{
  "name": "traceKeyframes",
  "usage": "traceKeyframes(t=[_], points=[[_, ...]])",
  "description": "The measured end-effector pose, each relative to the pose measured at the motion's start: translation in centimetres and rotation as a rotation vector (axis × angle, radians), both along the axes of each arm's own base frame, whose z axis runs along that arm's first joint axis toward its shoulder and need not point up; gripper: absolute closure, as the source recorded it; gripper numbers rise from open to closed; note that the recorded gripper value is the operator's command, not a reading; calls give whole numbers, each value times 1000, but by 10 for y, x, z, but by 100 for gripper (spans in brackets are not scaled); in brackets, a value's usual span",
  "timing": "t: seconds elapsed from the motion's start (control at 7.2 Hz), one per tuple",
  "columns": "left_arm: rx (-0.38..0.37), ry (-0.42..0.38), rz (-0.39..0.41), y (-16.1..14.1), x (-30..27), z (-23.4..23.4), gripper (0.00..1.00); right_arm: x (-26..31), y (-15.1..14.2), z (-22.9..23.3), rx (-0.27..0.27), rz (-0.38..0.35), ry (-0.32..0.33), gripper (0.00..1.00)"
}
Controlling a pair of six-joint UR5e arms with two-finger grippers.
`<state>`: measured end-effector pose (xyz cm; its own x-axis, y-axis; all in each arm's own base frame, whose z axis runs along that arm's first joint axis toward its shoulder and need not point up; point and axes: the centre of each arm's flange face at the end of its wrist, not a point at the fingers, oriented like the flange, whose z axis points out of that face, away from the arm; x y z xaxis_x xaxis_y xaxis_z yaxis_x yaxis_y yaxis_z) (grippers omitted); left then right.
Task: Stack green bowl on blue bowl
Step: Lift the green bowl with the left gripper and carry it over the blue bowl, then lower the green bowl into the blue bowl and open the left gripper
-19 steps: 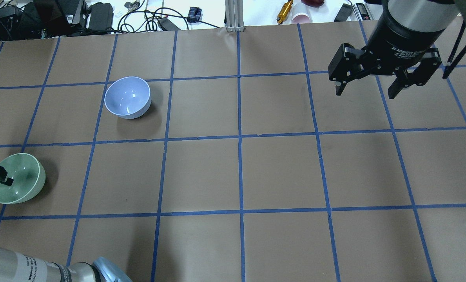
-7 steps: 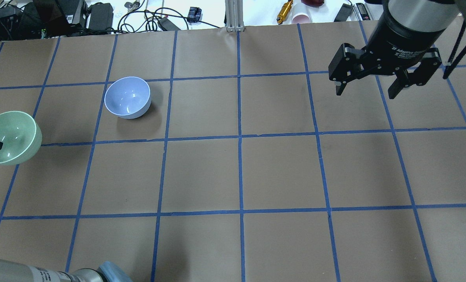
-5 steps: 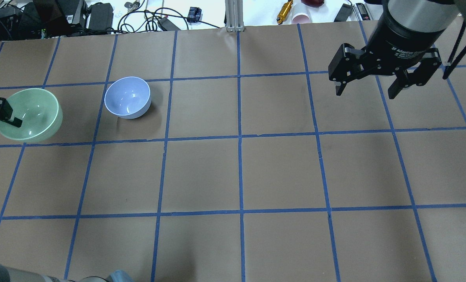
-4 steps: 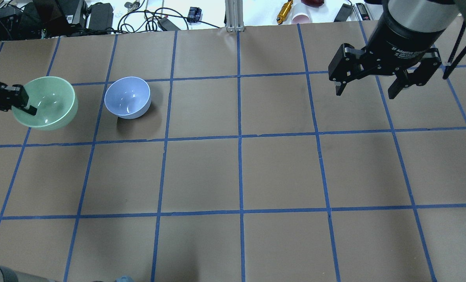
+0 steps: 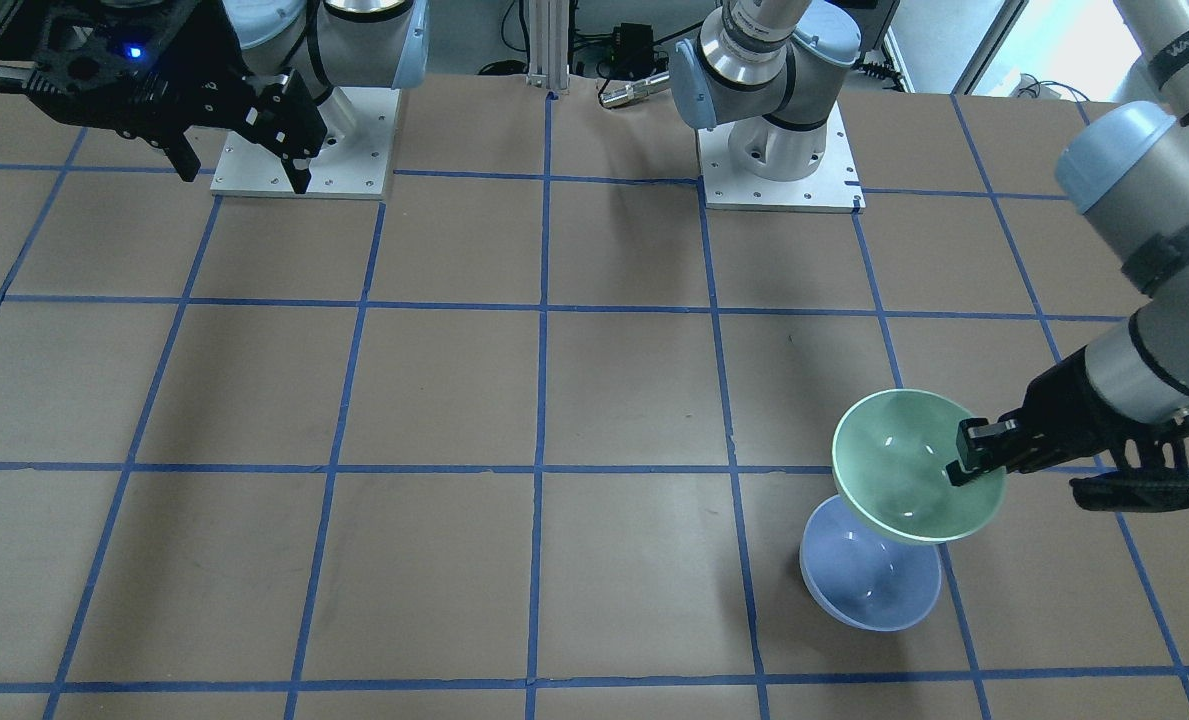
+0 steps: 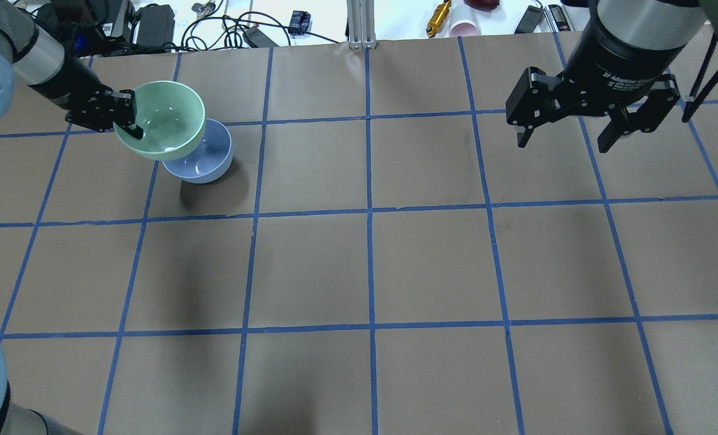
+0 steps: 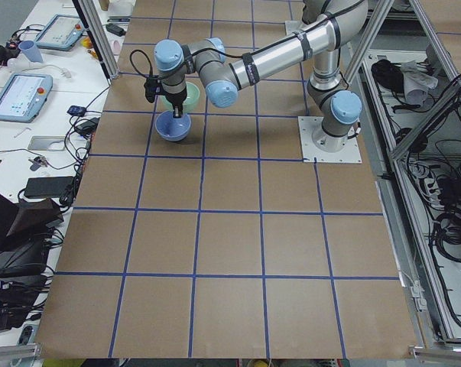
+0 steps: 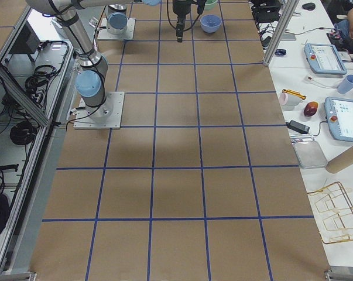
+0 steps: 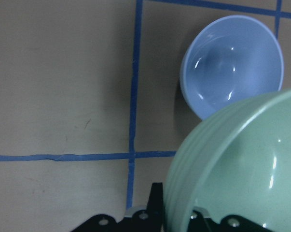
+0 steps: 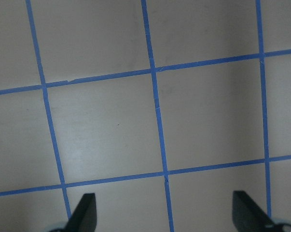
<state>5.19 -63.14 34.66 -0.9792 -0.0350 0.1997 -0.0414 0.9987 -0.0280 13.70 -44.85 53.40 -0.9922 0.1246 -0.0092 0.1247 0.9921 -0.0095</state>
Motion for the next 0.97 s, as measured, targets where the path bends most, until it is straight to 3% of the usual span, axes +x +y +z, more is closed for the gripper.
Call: traceKeyframes(t=[0.56, 0.97], points=[[23, -15, -35, -16, -34, -44, 100, 0, 0, 0, 0, 0, 0, 0], [43, -109, -57, -19, -24, -53, 100, 0, 0, 0, 0, 0, 0, 0]])
